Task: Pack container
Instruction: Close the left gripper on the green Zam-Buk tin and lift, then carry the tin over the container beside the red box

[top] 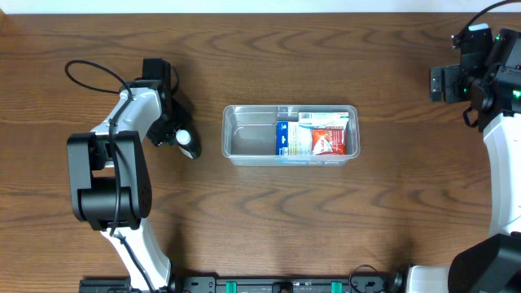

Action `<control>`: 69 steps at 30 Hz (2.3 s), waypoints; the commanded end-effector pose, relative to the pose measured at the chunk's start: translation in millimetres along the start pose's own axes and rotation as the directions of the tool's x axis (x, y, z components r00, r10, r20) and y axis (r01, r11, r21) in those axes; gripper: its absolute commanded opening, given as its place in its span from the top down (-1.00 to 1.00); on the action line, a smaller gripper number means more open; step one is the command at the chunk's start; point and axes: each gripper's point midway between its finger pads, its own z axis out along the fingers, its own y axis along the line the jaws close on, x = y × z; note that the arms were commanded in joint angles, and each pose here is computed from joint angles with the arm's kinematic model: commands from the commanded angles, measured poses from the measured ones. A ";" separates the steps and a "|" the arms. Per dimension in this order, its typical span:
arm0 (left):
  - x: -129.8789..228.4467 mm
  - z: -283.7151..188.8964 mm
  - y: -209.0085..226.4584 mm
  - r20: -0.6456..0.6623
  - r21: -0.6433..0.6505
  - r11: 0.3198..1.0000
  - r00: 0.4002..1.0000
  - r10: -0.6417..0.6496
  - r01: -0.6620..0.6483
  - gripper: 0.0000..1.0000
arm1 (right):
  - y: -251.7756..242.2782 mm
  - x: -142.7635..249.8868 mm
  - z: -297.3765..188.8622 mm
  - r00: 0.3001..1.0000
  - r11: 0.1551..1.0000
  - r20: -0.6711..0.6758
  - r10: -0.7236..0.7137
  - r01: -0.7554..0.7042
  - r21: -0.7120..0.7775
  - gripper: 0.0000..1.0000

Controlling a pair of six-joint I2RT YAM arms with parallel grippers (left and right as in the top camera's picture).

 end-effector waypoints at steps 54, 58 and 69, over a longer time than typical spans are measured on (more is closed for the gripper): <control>197.6 -187.7 -164.9 0.427 -0.066 -0.237 -0.242 0.871 -0.969 -0.15 | -2.0 0.1 1.7 1.000 1.000 -0.003 0.017 -0.017 0.001 -0.98; 217.4 -167.1 -171.8 0.431 -0.015 -0.383 -0.351 0.831 -0.924 -0.15 | -2.0 0.1 1.7 1.000 1.000 -0.003 0.017 -0.017 0.001 -0.99; 229.2 -146.2 -190.5 0.462 0.000 -0.441 -0.391 0.796 -0.898 -0.14 | -2.0 0.1 1.7 1.000 1.000 -0.003 0.017 -0.017 0.001 -0.99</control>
